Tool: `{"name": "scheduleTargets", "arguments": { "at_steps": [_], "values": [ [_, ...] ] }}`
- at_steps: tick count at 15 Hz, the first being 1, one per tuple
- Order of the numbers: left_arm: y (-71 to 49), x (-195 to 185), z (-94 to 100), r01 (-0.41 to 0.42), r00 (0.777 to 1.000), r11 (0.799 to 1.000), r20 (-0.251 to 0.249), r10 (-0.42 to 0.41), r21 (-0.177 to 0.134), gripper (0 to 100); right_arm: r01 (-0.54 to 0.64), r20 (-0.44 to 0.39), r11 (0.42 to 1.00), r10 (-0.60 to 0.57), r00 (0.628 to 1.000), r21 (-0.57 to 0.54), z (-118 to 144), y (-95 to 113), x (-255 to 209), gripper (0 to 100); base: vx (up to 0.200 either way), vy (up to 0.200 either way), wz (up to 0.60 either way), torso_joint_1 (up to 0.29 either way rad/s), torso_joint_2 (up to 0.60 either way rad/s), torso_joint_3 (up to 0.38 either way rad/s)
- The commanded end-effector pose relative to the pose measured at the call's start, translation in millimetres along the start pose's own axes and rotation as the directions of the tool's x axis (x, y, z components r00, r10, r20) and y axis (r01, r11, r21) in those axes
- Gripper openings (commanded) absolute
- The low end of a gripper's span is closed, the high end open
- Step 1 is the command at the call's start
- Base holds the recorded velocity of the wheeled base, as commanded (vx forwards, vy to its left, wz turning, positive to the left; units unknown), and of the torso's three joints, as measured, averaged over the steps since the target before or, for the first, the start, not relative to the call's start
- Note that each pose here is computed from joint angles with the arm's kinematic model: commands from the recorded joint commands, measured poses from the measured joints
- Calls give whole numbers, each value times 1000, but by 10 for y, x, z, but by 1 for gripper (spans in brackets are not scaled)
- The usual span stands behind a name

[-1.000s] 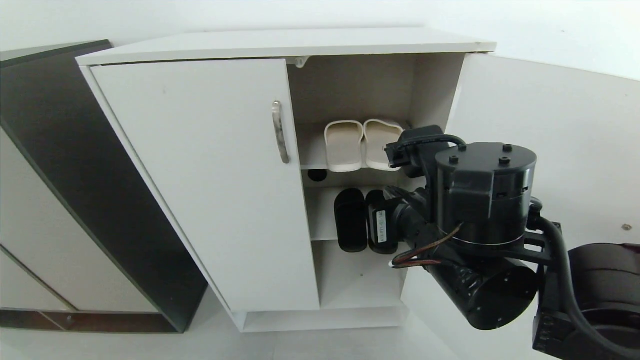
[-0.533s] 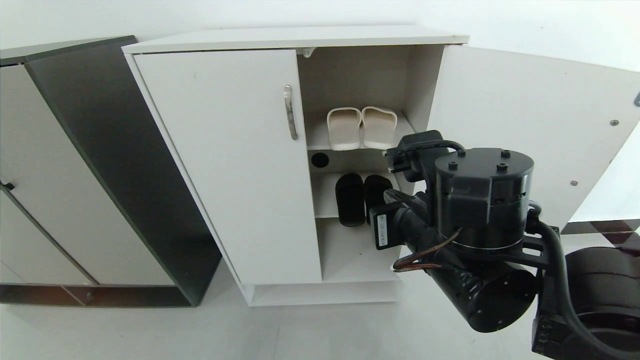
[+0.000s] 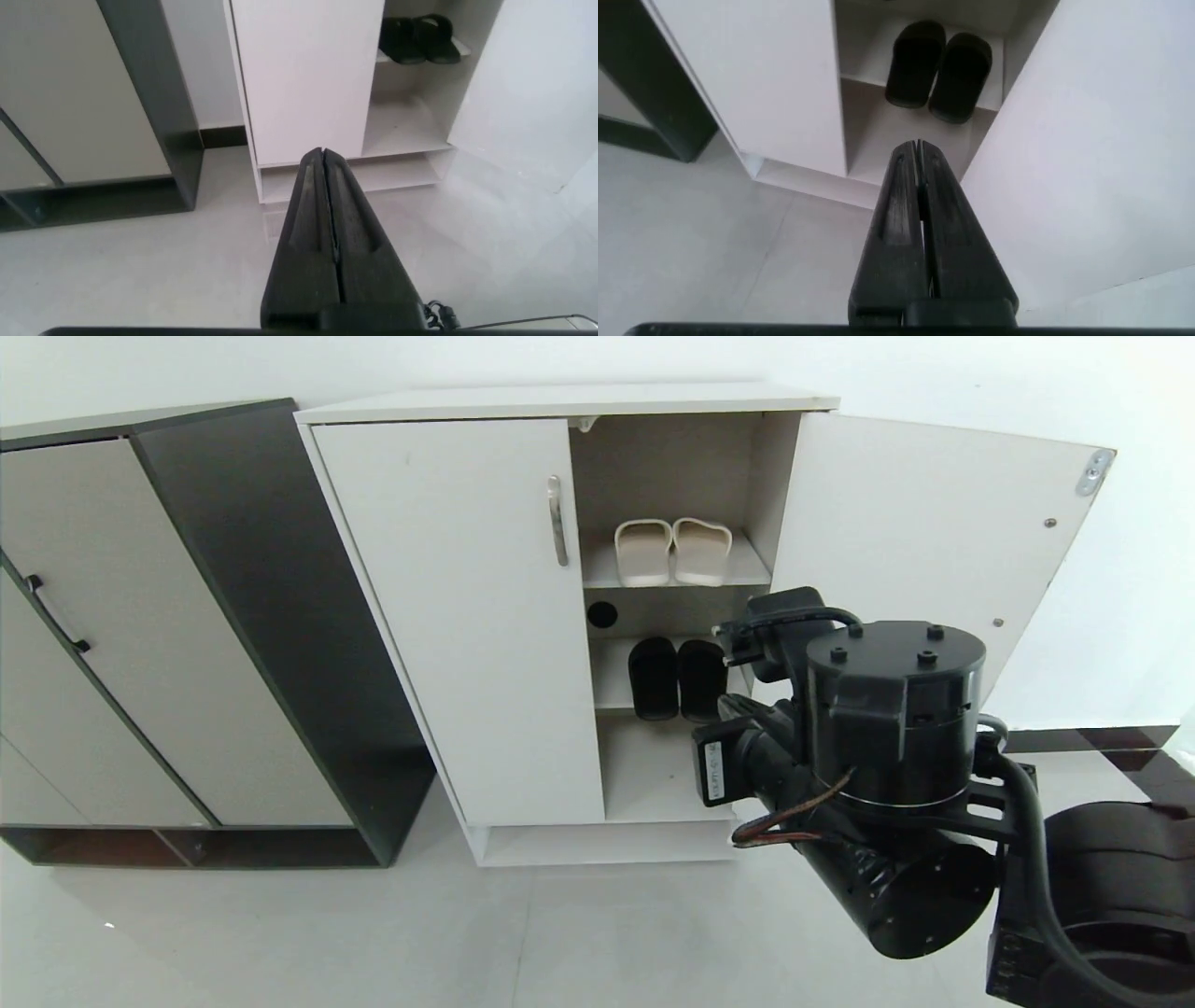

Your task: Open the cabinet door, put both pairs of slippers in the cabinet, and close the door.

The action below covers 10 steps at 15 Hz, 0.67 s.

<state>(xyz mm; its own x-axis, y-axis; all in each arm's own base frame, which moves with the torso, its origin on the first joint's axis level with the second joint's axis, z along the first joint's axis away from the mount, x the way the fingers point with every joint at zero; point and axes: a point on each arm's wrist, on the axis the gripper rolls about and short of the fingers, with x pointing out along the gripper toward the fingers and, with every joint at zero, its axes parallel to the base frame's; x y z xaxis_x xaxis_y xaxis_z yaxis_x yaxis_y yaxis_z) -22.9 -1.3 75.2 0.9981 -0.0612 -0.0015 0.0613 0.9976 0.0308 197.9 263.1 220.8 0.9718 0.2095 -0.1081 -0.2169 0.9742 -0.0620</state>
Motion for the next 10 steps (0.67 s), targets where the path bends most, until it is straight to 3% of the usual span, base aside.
{"name": "scheduleTargets", "arguments": {
  "at_steps": [1, 10],
  "values": [
    [0, 1, 0, 0, 1000, 1000, -2, 0, 0, 0, 6, -4, 1000, -6, 1000, -3, -33, 3, 34, 0, 0, 0, 0, 0, 0, 0],
    [0, 1, 0, -1, 1000, 1000, -2, 1, -2, 0, -4, -21, 1000, 4, 1000, -19, -99, 6, 81, 0, 0, 0, 0, 0, 0, 0]
  ]
}}
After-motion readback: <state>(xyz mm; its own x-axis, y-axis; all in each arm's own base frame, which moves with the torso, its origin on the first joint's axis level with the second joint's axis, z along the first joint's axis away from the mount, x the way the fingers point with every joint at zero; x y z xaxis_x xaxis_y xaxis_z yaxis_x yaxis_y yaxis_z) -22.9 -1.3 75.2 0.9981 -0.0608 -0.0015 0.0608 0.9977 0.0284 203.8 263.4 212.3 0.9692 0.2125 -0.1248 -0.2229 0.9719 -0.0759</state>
